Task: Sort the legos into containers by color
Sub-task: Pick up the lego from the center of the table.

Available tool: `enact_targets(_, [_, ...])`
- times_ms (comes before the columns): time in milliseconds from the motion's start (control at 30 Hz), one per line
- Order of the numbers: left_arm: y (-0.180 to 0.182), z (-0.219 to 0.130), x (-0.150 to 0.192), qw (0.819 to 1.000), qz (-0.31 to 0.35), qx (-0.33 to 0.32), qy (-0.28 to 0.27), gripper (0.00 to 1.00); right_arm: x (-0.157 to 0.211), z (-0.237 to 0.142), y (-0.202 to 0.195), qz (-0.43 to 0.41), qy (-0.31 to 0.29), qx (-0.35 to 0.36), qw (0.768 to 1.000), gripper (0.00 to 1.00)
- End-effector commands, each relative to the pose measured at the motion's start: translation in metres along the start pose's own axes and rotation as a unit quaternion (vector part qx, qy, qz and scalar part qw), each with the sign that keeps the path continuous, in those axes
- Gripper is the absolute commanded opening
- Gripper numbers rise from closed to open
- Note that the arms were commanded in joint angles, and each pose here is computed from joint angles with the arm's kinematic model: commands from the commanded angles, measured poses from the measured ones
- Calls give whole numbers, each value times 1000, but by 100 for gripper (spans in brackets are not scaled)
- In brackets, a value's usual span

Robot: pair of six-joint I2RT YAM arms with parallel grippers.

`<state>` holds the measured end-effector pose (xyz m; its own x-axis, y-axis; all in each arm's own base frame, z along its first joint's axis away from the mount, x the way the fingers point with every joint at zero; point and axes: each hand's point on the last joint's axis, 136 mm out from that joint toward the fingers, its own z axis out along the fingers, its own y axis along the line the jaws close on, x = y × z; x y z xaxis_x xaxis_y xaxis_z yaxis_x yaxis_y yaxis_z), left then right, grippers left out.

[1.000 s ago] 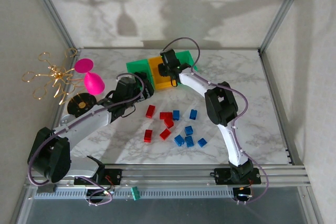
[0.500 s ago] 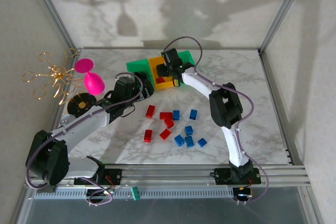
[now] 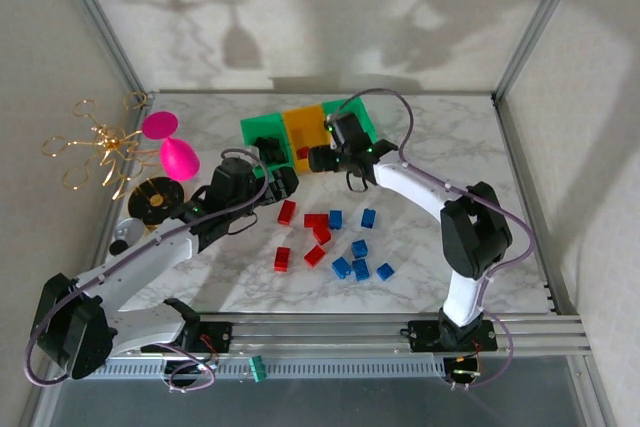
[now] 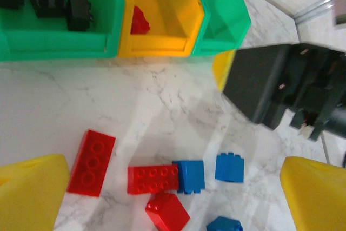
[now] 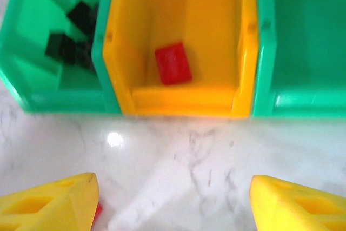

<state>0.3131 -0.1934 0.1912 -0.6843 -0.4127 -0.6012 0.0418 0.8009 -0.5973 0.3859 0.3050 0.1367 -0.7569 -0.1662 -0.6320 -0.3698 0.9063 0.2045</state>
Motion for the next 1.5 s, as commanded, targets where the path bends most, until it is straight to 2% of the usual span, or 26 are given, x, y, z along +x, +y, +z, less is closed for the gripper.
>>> enact_targets(0, [9, -10, 18, 1000, -13, -10, 18, 100, 40, -10, 21, -4, 41, -20, 999, 74])
enact_targets(200, [28, -25, 38, 999, -41, -19, 22, 100, 98, -12, 39, -4, 89, -32, 995, 73])
enact_targets(433, [55, -41, 49, 997, -68, -47, 6, 100, 135, -10, 62, -4, 120, -49, 992, 67])
enact_targets(533, [64, -45, 51, 996, -74, -57, 0, 100, 141, -7, 69, -10, 128, -46, 991, 65])
enact_targets(667, [69, -45, 55, 995, -77, -64, 4, 100, 142, -6, 63, -2, 129, -6, 992, 63])
enact_targets(933, [68, -43, 55, 995, -74, -63, 4, 100, 169, -9, 39, -9, 160, 47, 986, 61])
enact_targets(1200, [69, -41, 56, 995, -74, -68, 7, 100, 178, 3, 60, -43, 180, 29, 982, 50])
enact_targets(1300, [73, -45, 55, 994, -76, -73, 0, 100, 177, 5, 58, -50, 179, 39, 982, 42])
enact_targets(1367, [74, -46, 56, 994, -77, -73, -1, 100, 175, 4, 57, -55, 177, 42, 982, 34])
enact_targets(1467, [73, -46, 56, 995, -76, -71, -1, 100, 165, -2, 58, -58, 160, 43, 984, 29])
